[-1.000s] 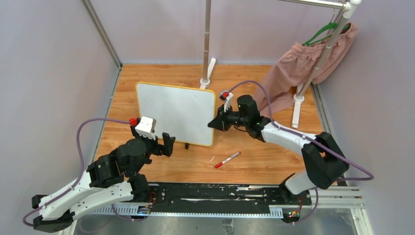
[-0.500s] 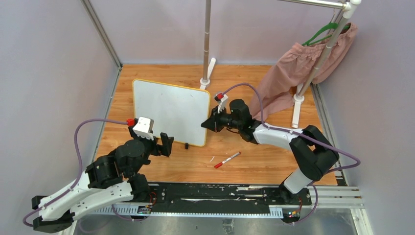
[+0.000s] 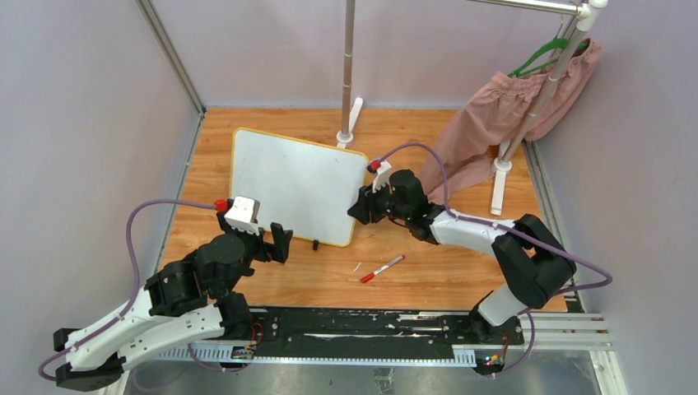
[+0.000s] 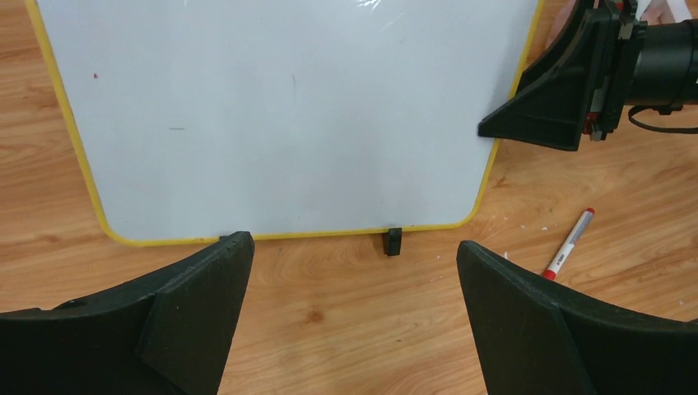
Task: Write a sentence on the whiteboard
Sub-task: Move the whiteboard to the center of the board.
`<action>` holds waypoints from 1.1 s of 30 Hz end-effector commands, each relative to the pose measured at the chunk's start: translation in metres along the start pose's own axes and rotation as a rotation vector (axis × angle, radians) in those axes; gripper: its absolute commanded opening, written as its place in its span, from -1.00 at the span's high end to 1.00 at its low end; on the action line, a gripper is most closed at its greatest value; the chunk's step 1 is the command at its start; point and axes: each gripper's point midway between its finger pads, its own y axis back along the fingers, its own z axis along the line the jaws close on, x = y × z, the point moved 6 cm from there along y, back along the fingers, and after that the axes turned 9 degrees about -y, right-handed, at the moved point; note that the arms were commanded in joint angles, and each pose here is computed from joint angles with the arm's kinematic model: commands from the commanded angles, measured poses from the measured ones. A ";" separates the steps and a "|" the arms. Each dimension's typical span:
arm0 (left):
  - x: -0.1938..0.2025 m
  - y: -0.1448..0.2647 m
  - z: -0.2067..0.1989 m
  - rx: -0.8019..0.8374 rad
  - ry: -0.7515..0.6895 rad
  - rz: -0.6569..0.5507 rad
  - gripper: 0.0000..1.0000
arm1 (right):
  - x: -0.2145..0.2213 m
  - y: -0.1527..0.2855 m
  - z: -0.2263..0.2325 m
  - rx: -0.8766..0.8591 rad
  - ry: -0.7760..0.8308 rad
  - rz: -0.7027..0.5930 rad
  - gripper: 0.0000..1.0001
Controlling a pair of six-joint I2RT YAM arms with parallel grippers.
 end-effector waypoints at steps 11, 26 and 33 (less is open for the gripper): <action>0.000 -0.001 0.001 -0.018 0.022 -0.008 -1.00 | 0.018 0.043 -0.030 0.289 0.025 0.009 -0.14; 0.000 0.003 0.004 -0.014 0.052 -0.029 -1.00 | 0.028 0.076 0.027 0.361 0.117 -0.112 -0.10; -0.002 0.009 0.010 -0.018 0.093 -0.064 -1.00 | 0.073 0.069 0.074 0.588 0.192 -0.219 -0.01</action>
